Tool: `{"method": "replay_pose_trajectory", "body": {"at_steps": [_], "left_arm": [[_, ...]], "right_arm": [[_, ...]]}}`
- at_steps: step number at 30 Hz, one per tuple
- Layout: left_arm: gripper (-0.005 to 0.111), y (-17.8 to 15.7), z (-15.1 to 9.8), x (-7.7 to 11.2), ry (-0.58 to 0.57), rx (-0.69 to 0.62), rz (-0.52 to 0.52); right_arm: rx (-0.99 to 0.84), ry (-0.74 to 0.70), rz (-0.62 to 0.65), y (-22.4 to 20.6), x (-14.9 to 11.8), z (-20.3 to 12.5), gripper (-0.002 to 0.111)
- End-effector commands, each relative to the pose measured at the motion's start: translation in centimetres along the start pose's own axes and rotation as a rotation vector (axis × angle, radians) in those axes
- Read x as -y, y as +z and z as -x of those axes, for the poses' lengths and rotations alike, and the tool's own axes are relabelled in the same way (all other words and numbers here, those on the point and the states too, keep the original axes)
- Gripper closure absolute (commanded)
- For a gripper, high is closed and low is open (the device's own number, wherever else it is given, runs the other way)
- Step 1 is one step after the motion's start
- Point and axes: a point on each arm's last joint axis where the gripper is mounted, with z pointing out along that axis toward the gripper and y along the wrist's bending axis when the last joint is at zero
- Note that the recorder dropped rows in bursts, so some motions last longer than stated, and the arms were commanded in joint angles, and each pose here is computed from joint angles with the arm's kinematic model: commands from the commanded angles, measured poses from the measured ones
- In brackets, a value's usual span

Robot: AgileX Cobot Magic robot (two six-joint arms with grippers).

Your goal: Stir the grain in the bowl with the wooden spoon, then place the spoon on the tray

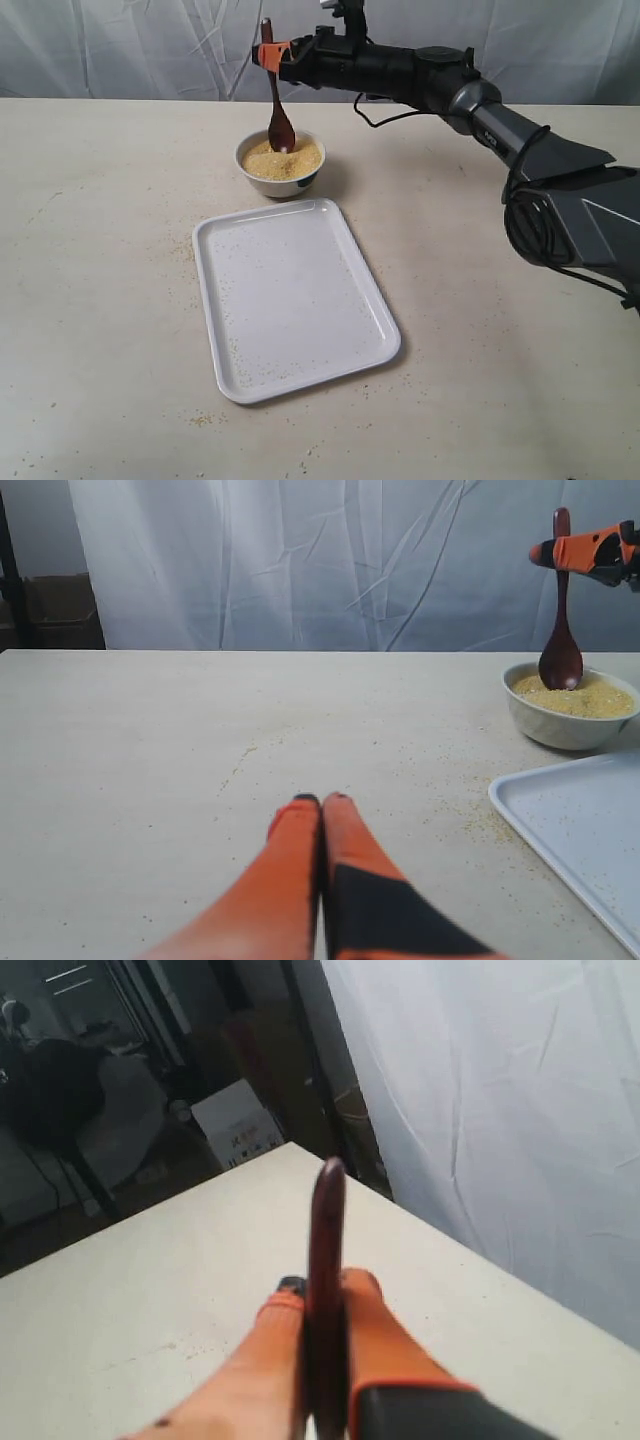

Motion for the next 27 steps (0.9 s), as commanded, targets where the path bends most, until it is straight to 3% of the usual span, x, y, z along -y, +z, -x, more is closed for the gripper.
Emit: {"method": "replay_pose_trajectory", "body": {"at_steps": [1,11,17,21,27], "left_arm": [[0.107,0.0,-0.1,0.0,-0.001,0.006,0.004],[0.107,0.0,-0.1,0.0,-0.001,0.006,0.004],[0.107,0.0,-0.1,0.0,-0.001,0.006,0.004],[0.107,0.0,-0.1,0.0,-0.001,0.006,0.004],[0.107,0.0,-0.1,0.0,-0.001,0.006,0.004]], "right_arm": [[-0.018,-0.016,0.013,0.4,-0.1,-0.9,0.108],[-0.022,0.016,0.119,0.8,-1.8,-0.4,0.108],[0.025,-0.025,0.025,-0.8,-0.7,2.9,0.108],[-0.124,-0.137,-0.054,-0.6,0.1,1.1,0.108],[-0.118,-0.011,0.036,0.6,-0.7,-1.7,0.108]]}}
